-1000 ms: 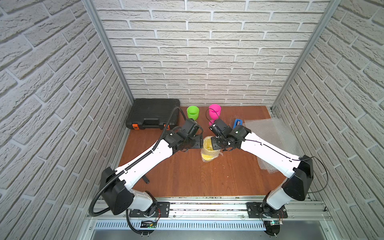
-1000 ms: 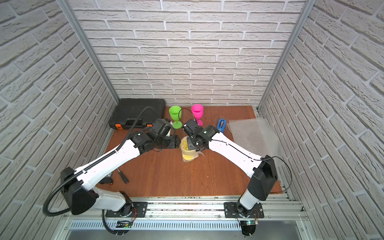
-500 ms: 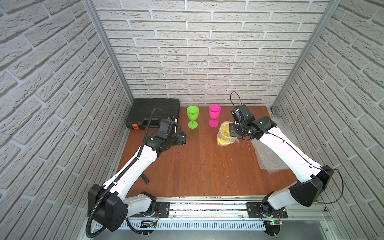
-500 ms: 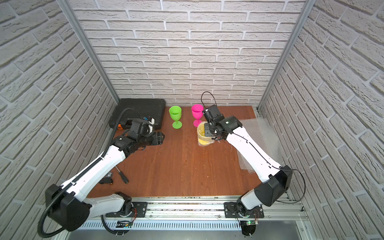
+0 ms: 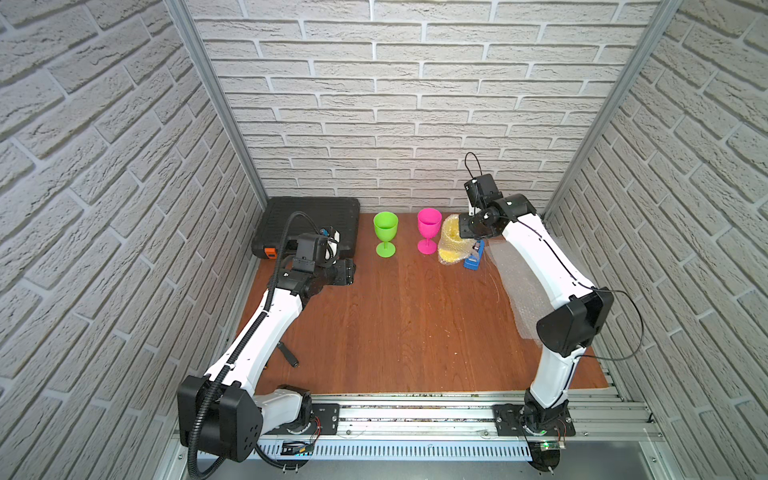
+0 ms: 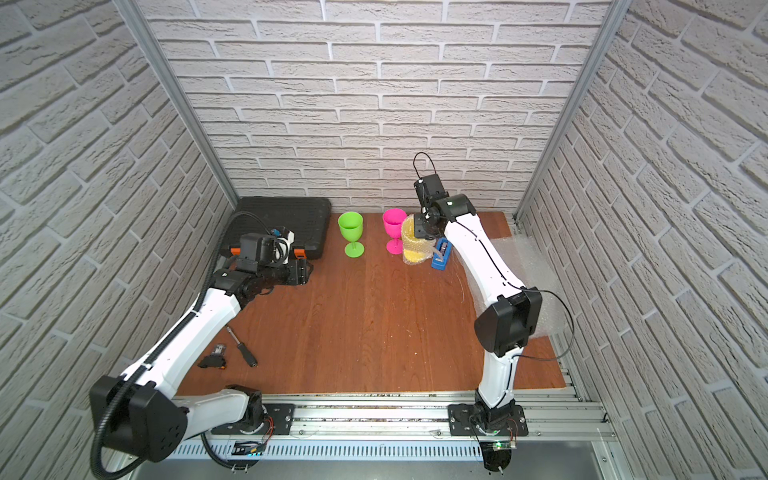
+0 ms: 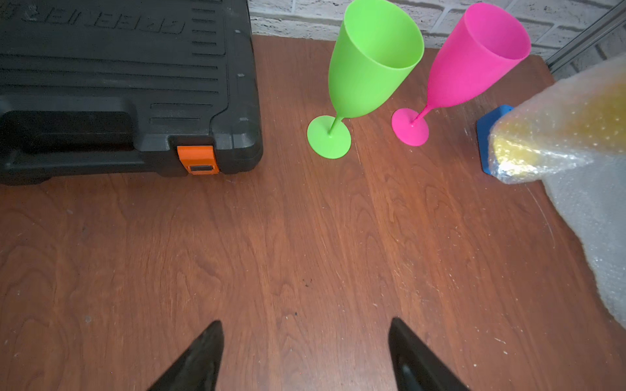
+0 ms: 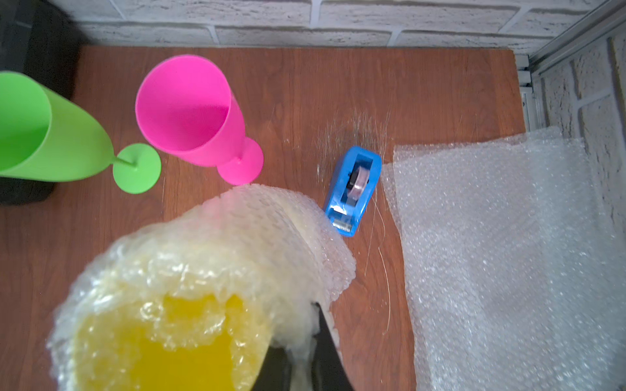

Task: Wrap wine glasses in bubble wrap
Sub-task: Place the bubble wrap at the center of the board.

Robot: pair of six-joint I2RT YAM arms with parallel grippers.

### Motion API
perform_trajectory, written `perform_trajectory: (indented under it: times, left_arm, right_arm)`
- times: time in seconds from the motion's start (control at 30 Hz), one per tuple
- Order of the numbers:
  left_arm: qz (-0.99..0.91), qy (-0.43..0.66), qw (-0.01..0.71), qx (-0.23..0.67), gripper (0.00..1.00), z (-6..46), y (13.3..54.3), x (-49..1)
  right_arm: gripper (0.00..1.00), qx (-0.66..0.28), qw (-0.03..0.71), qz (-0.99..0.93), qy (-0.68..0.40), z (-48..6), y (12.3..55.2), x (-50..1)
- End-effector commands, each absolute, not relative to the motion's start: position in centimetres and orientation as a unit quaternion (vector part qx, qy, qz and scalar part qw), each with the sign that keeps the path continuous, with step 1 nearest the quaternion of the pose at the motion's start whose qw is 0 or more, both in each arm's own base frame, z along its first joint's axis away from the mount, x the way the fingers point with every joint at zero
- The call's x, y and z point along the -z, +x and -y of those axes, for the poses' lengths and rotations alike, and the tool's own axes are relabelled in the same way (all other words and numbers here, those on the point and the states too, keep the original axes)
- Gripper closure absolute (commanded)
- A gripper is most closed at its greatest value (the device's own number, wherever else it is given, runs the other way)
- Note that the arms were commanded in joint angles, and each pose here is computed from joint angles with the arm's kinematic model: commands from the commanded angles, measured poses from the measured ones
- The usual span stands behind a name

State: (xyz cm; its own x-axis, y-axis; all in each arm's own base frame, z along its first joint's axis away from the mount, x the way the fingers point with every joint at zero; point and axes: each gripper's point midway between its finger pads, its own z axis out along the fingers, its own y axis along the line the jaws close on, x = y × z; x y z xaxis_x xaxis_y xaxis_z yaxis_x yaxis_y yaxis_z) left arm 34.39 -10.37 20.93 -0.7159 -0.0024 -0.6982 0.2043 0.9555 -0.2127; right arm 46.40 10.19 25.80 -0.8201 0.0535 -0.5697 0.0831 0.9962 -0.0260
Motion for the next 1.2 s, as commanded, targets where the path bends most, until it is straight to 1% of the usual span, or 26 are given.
perform_trajectory:
  times: [0.0, 0.03, 0.2, 0.37, 0.53, 0.87, 1.17]
  left_arm:
    - [-0.91, 0.081, 0.378, 0.15, 0.25, 10.7, 34.8, -21.0]
    - [-0.912, 0.084, 0.376, 0.141, 0.25, 10.4, 34.8, -20.7]
    - [-0.921, 0.083, 0.36, 0.124, 0.25, 9.6, 34.6, -18.8]
    - [-0.931, 0.082, 0.334, 0.126, 0.26, 9.7, 34.7, -17.1]
    - [-0.935, 0.084, 0.314, 0.139, 0.29, 10.3, 35.2, -16.4]
    - [-0.93, 0.086, 0.327, 0.143, 0.29, 10.3, 34.8, -17.3]
    - [-0.93, 0.085, 0.325, 0.149, 0.29, 10.5, 34.5, -17.7]
  right_arm:
    - [0.97, 0.015, 0.308, -0.951, 0.031, -9.8, 47.6, -26.8]
    - [0.97, 0.008, 0.302, -0.953, 0.031, -10.1, 48.7, -25.6]
    - [0.98, 0.02, 0.307, -0.951, 0.041, -9.4, 51.1, -24.5]
    - [0.98, 0.032, 0.322, -0.945, 0.046, -9.0, 52.6, -25.0]
    - [0.98, 0.027, 0.348, -0.936, 0.053, -9.1, 53.6, -26.0]
    - [0.98, 0.033, 0.356, -0.932, 0.054, -8.8, 54.6, -25.6]
    - [0.98, 0.035, 0.346, -0.935, 0.07, -7.5, 56.5, -23.2]
